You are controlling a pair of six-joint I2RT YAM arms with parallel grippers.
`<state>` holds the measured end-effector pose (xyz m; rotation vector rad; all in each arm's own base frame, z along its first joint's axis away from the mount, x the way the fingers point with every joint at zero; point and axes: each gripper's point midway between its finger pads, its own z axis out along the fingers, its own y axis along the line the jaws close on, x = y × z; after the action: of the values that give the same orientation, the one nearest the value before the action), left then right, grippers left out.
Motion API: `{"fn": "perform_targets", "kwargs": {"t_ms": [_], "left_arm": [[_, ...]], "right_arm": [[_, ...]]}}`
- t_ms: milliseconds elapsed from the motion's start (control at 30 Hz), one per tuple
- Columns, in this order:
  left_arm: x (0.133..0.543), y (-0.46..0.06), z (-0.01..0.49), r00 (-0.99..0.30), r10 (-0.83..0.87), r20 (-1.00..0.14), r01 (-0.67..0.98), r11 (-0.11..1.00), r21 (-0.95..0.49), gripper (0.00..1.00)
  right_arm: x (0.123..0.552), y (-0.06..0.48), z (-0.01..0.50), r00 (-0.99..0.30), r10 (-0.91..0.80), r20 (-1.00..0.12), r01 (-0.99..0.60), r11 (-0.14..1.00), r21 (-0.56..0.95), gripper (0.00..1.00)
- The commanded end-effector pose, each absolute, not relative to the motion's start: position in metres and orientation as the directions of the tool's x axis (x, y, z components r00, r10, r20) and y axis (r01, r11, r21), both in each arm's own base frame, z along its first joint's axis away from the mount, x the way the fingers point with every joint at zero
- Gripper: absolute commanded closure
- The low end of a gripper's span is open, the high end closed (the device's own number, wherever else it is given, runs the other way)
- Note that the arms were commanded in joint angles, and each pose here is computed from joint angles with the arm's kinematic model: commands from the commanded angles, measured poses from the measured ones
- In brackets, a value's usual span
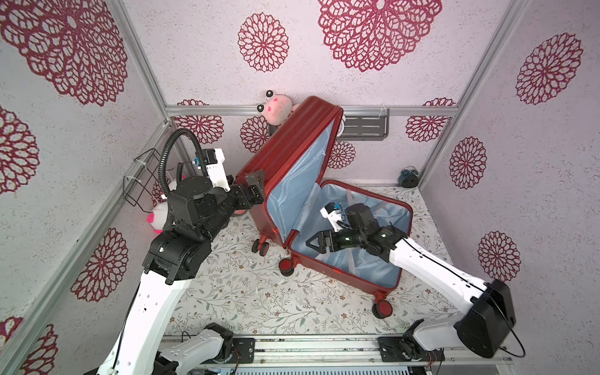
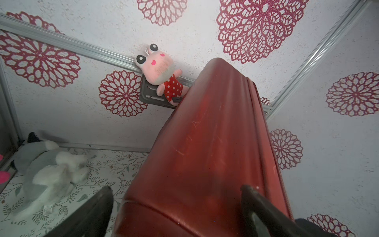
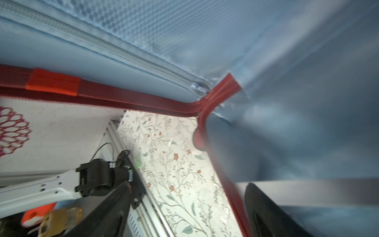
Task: Open the suitcase zippers
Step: Move the suitcase to the center of the board.
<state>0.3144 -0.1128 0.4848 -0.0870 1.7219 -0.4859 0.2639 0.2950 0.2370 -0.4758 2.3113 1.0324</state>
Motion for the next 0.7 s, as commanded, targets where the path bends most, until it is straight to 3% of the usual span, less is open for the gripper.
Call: {"fn": "perform_targets", "kwargs": {"t_ms": [0,67,267,567,667], "left_arm": [[0.319,-0.116,0.434,-0.357,-0.248,-0.9,0.17,0.931,-0.324,0.0],[0.32,-0.116,0.433,-0.361,-0.248,-0.899,0.17,0.93,-0.325,0.0],[0.32,-0.116,0.431,-0.374,-0.237,-0.897,0.166,0.934,-0.316,0.0],[0.321,-0.112,0.428,-0.377,-0.243,-0.894,0.14,0.939,-0.315,0.0],[0.322,-0.112,0.428,-0.378,-0.247,-0.892,0.136,0.938,-0.318,0.01]], "right_arm": [[0.276,0.296,0.237,-0.749,0.029,-0.662,-0.493,0.643,0.587,0.15],[0.268,0.311,0.229,-0.736,0.014,-0.677,-0.523,0.623,0.582,0.16],[0.255,0.33,0.189,-0.639,-0.245,-0.729,-0.608,0.741,0.284,0.19],[0.276,0.334,0.148,-0.512,-0.561,-0.65,-0.689,0.72,-0.079,0.26],[0.275,0.332,0.133,-0.489,-0.646,-0.587,-0.726,0.674,-0.137,0.36]]}}
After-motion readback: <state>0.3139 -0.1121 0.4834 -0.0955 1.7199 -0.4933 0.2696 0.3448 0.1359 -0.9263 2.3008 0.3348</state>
